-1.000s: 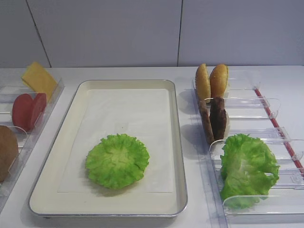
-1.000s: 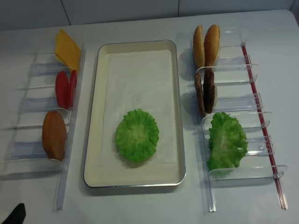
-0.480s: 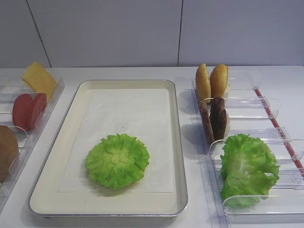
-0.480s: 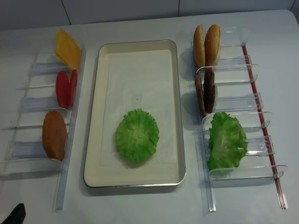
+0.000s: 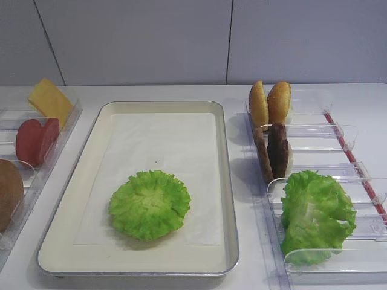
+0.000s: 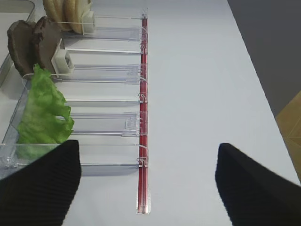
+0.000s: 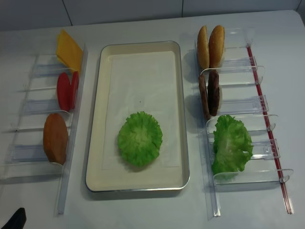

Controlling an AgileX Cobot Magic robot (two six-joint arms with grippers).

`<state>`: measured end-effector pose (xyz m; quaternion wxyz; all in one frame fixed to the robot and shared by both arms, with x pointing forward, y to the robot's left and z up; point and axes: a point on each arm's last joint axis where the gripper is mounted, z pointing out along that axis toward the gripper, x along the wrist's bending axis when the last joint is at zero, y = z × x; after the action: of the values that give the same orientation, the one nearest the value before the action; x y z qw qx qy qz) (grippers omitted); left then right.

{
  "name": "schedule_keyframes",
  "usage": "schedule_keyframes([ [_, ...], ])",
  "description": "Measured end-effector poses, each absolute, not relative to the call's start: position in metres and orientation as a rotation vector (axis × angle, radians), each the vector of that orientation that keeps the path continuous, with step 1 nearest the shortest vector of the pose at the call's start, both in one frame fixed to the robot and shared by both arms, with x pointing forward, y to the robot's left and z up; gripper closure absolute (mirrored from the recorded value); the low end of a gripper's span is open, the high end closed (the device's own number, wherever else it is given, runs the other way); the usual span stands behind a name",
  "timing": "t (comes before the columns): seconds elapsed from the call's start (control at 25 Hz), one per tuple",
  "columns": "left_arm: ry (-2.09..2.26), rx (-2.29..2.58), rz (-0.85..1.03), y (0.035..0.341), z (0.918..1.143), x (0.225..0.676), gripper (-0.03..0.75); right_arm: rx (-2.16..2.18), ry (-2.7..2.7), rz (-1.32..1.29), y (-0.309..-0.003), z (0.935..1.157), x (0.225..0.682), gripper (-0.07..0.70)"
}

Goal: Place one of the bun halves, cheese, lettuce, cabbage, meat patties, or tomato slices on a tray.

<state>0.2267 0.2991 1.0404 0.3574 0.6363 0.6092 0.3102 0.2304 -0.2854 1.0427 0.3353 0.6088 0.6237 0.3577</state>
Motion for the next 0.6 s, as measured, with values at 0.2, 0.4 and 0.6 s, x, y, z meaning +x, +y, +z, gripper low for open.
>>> schedule_keyframes([
  [0.2,1.572,1.642,0.801,0.2991,1.0404,0.2267,0.302,1.589,1.627,0.935,-0.2853,1.0427,0.2304,0.049],
  [0.4,1.572,1.642,0.801,0.2991,1.0404,0.2267,0.302,1.589,1.627,0.935,-0.2853,1.0427,0.2304,0.049],
  [0.6,1.572,1.642,0.801,0.2991,1.0404,0.2267,0.302,1.59,1.626,0.936,-0.2853,1.0427,0.2304,0.049],
])
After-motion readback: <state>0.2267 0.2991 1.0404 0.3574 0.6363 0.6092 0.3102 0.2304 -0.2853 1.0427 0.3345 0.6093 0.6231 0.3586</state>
